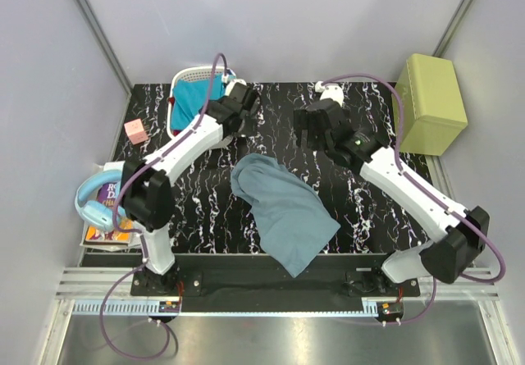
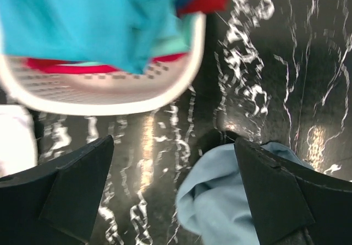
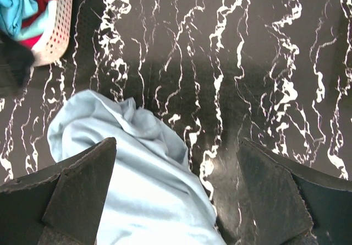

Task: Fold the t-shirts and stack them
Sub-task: Move the tshirt to the center of the board

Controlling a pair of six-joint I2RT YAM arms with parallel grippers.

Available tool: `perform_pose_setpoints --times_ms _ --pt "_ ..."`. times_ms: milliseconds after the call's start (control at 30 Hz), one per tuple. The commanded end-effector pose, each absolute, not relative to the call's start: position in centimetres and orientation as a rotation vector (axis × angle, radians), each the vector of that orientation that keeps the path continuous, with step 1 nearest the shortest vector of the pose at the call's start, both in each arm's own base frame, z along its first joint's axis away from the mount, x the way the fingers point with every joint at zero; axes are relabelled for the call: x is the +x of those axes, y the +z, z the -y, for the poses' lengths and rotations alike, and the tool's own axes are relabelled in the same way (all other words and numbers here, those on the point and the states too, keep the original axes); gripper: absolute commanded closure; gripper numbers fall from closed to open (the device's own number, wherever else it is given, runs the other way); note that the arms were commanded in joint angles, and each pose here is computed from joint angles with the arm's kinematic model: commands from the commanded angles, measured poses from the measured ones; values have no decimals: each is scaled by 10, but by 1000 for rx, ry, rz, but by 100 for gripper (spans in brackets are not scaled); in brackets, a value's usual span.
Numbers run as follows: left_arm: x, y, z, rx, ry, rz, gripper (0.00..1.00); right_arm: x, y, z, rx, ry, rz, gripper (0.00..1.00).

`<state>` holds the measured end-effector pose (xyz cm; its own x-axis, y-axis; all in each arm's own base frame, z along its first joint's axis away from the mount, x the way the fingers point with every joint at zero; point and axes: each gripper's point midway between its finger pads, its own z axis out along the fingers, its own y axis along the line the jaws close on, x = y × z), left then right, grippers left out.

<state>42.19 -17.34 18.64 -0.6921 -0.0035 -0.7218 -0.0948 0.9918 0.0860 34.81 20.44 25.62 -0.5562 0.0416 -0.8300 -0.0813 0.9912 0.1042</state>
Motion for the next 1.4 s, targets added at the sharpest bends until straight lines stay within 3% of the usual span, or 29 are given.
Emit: perform_pose_setpoints --times_ms 0,167,533,667,700,867,1167,1367 --pt "436 171 209 13 -11 -2370 1 331 269 -195 1 203 -2119 0" --pt "449 133 228 41 -43 -2435 5 323 269 -190 3 212 -2122 0" --pt "468 107 275 183 -139 -2481 11 320 268 -183 -12 174 -2125 0" --pt "482 104 281 190 -140 -2482 28 318 273 -179 -12 172 -2117 0" --pt "483 104 281 180 -140 -2484 40 317 273 -179 -15 169 -2118 0" --pt "491 94 268 91 -140 -2506 62 314 277 -173 -14 157 -2107 4" --pt "502 76 222 -49 -55 -2557 78 314 272 -174 -29 149 -2120 4" --pt "506 63 188 -126 9 -2596 82 314 270 -175 -37 147 -2123 3"
